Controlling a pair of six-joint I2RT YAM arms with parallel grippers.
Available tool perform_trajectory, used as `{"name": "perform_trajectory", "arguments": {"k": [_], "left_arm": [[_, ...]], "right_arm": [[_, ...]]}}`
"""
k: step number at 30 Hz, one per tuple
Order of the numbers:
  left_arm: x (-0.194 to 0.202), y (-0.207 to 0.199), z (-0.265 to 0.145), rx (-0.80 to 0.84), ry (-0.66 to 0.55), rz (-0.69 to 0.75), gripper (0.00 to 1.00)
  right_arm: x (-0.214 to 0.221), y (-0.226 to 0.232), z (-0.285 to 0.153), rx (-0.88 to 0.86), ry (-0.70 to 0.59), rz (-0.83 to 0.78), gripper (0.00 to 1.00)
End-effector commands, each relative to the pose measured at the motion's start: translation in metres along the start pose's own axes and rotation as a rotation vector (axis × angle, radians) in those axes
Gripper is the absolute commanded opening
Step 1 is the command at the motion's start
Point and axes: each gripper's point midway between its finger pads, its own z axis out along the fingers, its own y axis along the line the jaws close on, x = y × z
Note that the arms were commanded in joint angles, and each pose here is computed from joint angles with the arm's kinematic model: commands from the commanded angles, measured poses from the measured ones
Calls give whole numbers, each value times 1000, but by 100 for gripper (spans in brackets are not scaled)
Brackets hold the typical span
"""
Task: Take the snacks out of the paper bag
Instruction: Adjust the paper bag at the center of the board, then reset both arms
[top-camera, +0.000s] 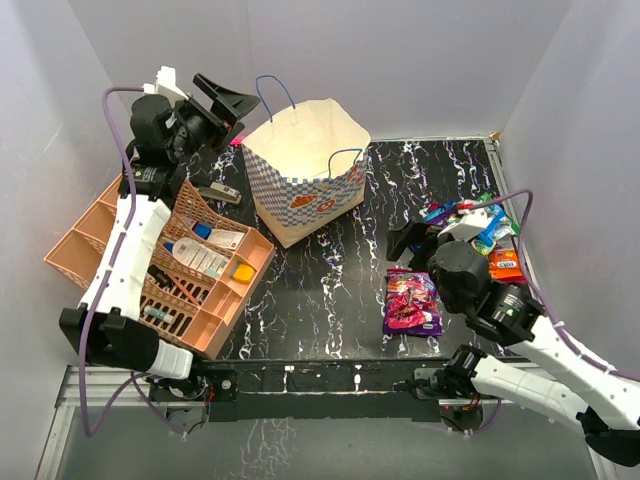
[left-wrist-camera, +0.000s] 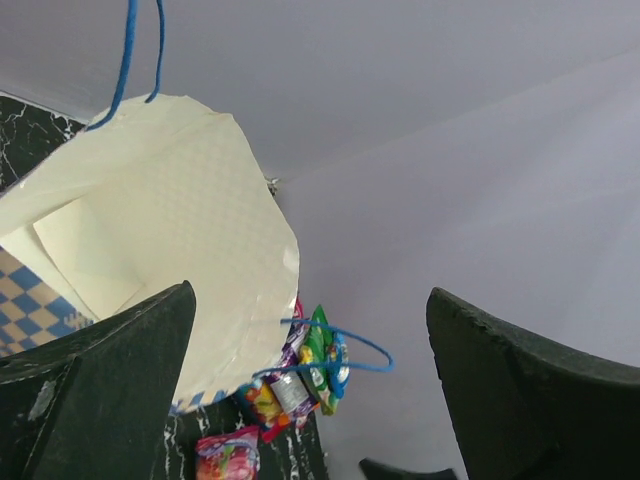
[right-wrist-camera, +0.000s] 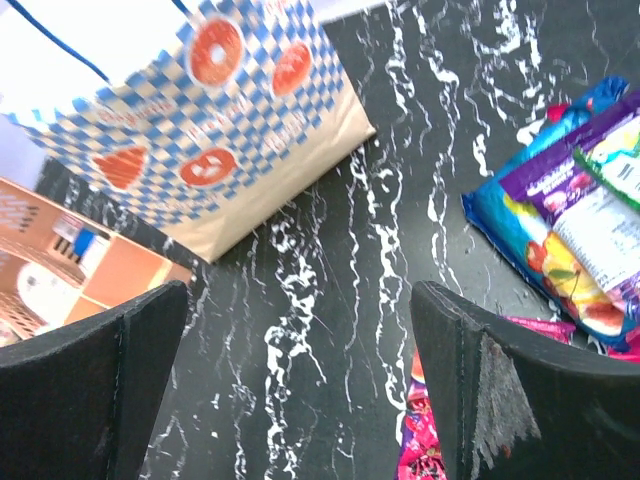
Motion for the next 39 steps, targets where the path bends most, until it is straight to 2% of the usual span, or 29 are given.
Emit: {"name": "perform_trajectory", "arguments": {"k": [1,4,8,13,16,22,24,29,36,39], "left_arm": [[18,-14,-40,46,72,168,98],[26,-23,-61,63,112,287,98],[29,-42,-99,88,127,479,98],[29,-59,-160,100,54,720,98],[22,-64,-196,53,-40,799,98],[10,-72,-253,47,-315,779,98],[7,-69,-260,30,-357,758,99],[8,-56,-258,-35,-334,701,98],[11,-53,-253,-47,-300,651,98],[11,-53,-251,-54,-284,649,98]], "right_arm": [[-61,23,-27,-110,-87,23,98],[-86,43,-49,-248,-117,4,98],[-121,53,-69,-320,-197,-8,98],[-163,60,-86,-320,-246,-30,98],[-185,63,-96,-321,-267,-39,98],[-223,63,-120,-339,-335,-20,98],[-233,60,-127,-337,-358,-19,98],[-244,49,-133,-294,-382,-22,98],[-235,51,-124,-281,-355,-37,98],[-237,40,-120,-207,-366,-18,98]]}}
